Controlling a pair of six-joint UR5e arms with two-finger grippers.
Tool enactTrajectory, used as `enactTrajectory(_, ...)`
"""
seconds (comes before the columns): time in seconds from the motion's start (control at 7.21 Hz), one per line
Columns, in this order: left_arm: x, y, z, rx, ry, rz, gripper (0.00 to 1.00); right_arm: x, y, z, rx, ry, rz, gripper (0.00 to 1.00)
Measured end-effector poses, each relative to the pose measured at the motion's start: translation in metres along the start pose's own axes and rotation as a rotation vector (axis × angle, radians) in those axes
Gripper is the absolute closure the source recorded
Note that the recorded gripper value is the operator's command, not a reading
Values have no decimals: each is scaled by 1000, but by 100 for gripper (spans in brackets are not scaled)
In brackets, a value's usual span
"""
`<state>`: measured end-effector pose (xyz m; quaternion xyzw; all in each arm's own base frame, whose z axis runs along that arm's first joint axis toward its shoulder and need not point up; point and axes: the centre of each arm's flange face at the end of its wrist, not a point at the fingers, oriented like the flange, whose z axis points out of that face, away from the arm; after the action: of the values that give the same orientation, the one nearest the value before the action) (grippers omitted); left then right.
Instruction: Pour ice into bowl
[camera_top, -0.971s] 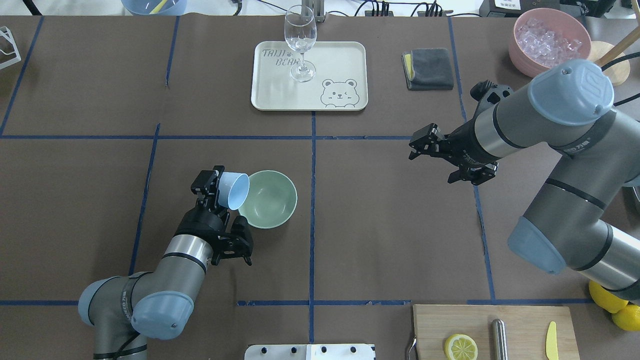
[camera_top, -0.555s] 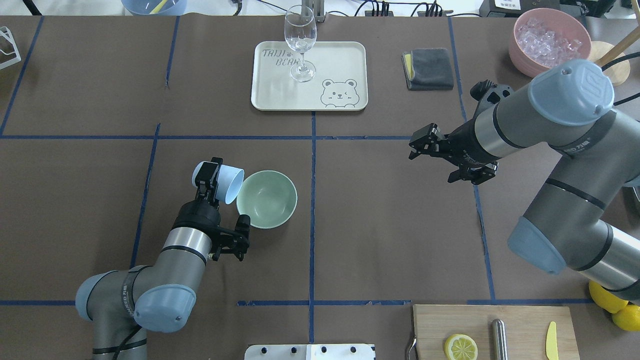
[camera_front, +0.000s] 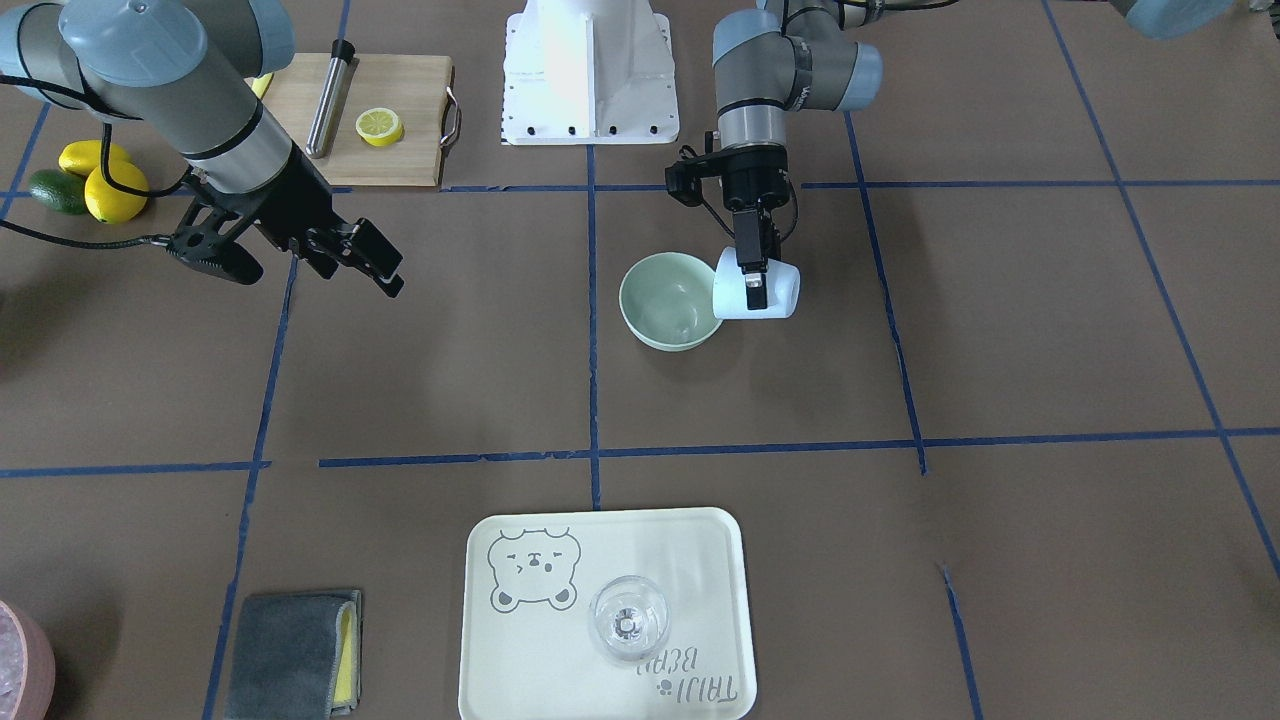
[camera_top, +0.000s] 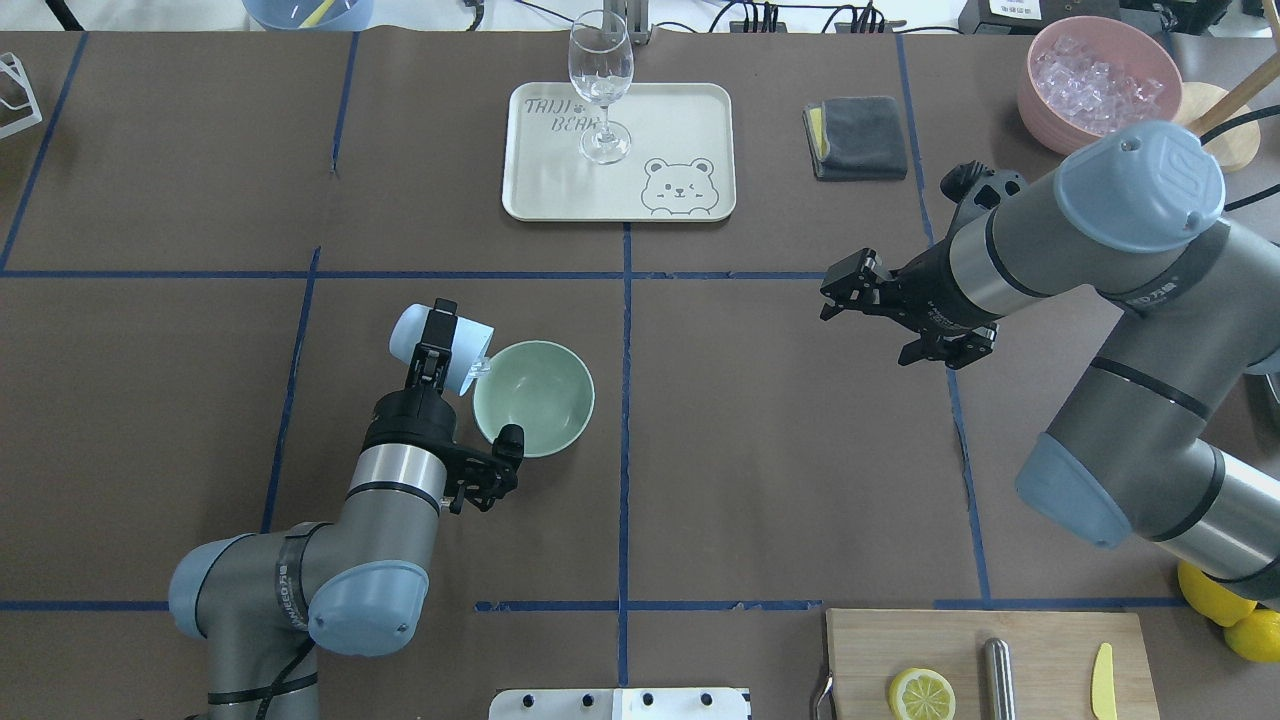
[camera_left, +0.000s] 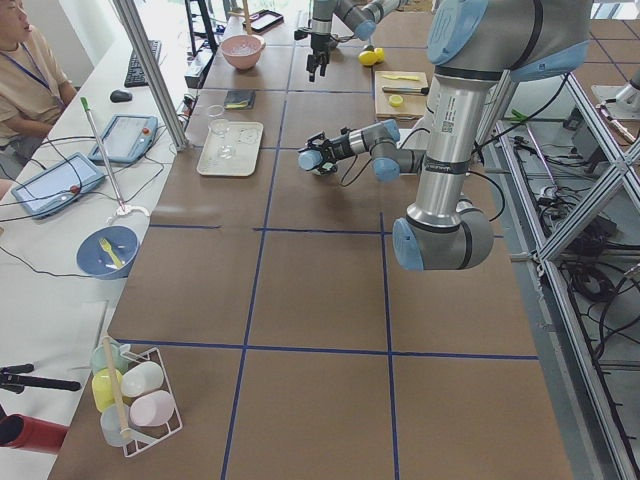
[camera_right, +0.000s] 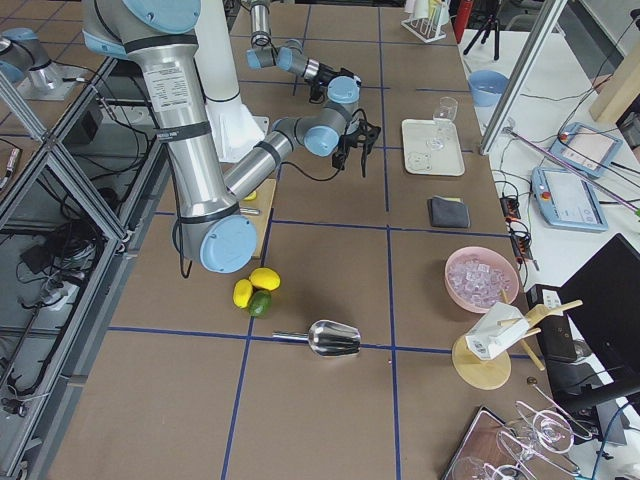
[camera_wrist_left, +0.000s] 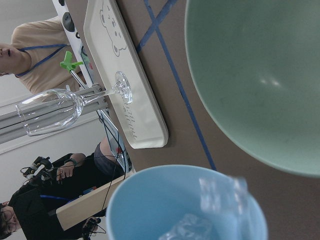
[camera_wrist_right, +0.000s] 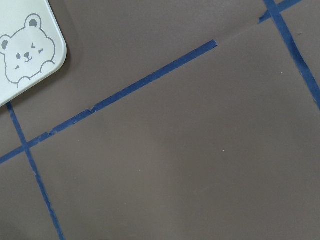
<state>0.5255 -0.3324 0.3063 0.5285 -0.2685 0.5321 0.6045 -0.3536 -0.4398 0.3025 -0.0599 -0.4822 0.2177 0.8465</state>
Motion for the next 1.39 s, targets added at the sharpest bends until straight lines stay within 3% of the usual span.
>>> enactTrajectory(0.56,-6,1,-3,-16,-3,42,100,0,-1,2,0,3,1,0)
enactTrajectory(0.97,-33,9,-15,10,-28,-47,100,-1,0,1,-1,0,0,0)
enactTrajectory(1.11,-37,12,-16,17,-36,-128,100,-1,0,1,-1,0,-1,0)
enactTrajectory(1.39,-30,19,-13,20,-31,-466,100,-3,1,0,-1,-3,-2,0)
